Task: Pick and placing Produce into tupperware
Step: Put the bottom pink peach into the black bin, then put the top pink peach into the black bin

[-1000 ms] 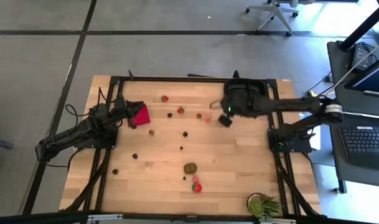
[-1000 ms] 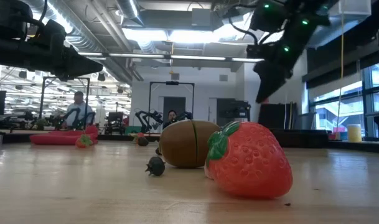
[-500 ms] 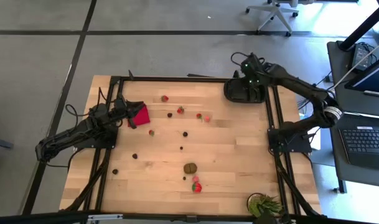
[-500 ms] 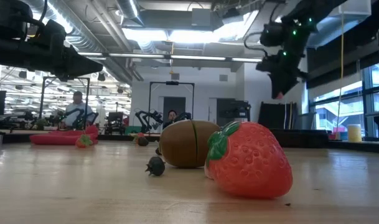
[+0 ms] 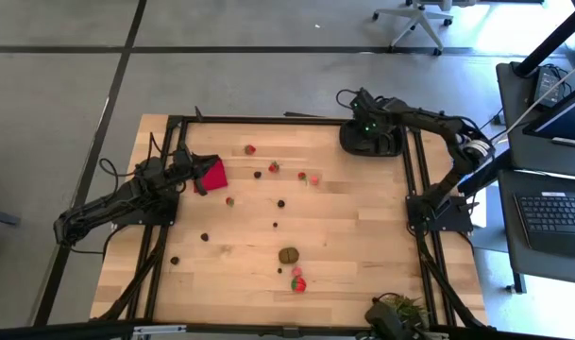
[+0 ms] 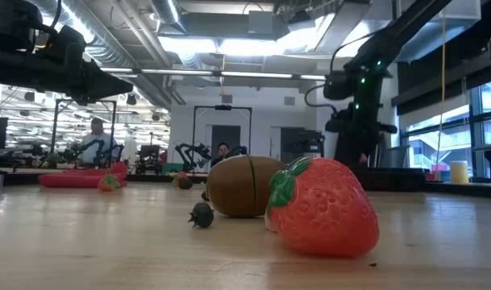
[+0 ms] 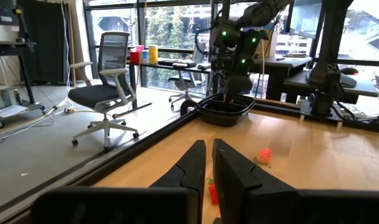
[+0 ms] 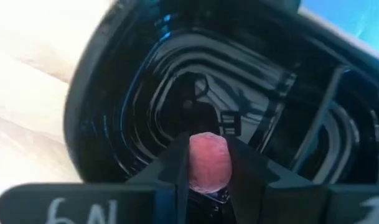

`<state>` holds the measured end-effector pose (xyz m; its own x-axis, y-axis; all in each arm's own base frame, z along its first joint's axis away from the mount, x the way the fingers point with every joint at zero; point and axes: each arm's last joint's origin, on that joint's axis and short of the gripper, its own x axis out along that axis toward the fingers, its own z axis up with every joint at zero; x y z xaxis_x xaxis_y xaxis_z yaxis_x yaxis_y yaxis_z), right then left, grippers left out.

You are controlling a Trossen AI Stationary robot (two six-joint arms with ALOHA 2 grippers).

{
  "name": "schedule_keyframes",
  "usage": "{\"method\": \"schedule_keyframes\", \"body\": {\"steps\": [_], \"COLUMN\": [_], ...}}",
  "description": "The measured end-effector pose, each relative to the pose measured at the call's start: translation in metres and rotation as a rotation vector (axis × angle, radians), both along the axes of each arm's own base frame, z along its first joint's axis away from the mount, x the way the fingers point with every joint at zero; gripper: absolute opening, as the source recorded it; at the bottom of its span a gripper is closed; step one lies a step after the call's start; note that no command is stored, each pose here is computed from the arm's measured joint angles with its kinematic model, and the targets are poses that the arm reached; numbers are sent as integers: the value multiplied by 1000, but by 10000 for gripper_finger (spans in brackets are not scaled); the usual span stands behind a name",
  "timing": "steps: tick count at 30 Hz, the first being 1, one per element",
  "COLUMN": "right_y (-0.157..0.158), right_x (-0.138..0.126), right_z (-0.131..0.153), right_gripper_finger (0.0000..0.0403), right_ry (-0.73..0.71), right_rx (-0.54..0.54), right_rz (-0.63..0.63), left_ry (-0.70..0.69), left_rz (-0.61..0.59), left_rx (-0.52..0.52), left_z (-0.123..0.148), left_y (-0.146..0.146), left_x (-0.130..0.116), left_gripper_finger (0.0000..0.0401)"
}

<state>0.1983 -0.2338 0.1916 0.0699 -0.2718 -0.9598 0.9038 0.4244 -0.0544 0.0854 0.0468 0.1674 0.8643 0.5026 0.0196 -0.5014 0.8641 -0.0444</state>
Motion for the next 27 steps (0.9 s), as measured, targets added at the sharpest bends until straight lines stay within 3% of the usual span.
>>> {"method": "schedule_keyframes", "body": {"steps": [10, 21, 27], "right_y": [-2, -13, -8], "right_x": [2, 14, 33], "right_z": [-4, 32, 56], "right_gripper_finger": [120, 236, 270], "right_ry": [19, -56, -139], "right_rx": [10, -47, -58], "right_rz": [29, 52, 98], "left_ry": [1, 1, 1], "left_rz": [0, 0, 0], "left_rx": [2, 2, 2], "left_z": [0, 0, 0], "left_y": [0, 0, 0], "left_x": [0, 0, 0], "left_gripper_finger": [3, 14, 33]}}
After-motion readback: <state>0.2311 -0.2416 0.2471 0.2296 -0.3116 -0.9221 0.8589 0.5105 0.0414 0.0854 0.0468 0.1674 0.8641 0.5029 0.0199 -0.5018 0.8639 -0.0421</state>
